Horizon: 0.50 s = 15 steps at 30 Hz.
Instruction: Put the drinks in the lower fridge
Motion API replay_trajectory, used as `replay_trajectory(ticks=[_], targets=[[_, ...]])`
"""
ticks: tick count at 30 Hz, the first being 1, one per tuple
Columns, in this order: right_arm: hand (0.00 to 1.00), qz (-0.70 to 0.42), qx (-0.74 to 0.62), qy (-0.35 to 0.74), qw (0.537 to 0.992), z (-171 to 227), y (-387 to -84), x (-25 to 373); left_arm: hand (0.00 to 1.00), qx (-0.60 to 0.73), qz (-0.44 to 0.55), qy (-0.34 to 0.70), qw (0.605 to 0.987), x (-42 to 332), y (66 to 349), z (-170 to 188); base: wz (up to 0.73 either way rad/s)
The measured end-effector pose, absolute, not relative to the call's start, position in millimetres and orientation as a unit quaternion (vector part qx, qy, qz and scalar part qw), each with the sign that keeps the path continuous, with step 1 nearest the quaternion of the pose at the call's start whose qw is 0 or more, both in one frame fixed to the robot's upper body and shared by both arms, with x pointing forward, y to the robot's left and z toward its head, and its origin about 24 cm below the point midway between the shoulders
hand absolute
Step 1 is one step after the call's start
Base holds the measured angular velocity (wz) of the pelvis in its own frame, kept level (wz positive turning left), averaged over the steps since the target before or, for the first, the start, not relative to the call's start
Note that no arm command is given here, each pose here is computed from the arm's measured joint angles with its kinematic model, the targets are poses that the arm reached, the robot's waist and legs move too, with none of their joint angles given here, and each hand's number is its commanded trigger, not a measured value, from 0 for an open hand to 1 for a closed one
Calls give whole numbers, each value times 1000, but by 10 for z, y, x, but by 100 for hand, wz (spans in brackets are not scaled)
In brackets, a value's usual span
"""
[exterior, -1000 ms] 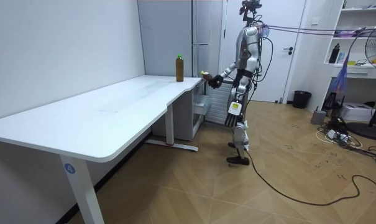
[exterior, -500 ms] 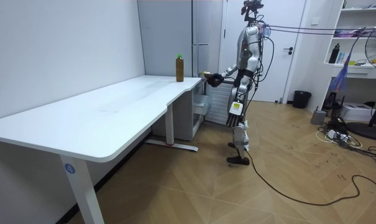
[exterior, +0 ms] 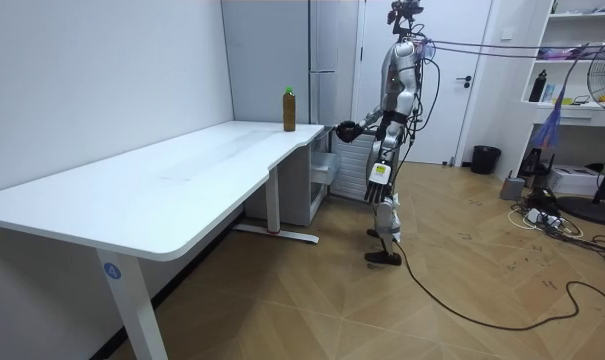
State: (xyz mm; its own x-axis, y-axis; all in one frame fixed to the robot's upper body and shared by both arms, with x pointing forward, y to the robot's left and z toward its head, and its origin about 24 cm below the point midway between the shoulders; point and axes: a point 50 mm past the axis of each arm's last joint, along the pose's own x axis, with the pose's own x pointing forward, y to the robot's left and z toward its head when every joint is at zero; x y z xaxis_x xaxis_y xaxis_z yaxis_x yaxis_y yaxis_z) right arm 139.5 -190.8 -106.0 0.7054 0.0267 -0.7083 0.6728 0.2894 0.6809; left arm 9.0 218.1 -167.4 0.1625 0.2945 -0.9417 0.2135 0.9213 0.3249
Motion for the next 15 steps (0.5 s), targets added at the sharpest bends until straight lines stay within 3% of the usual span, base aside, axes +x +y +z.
replay_trajectory(ticks=[15], targets=[[100,-267,579,287,715,-1085,-2031,1374,0,178,23,656,733,-4,2168,-1677,0]])
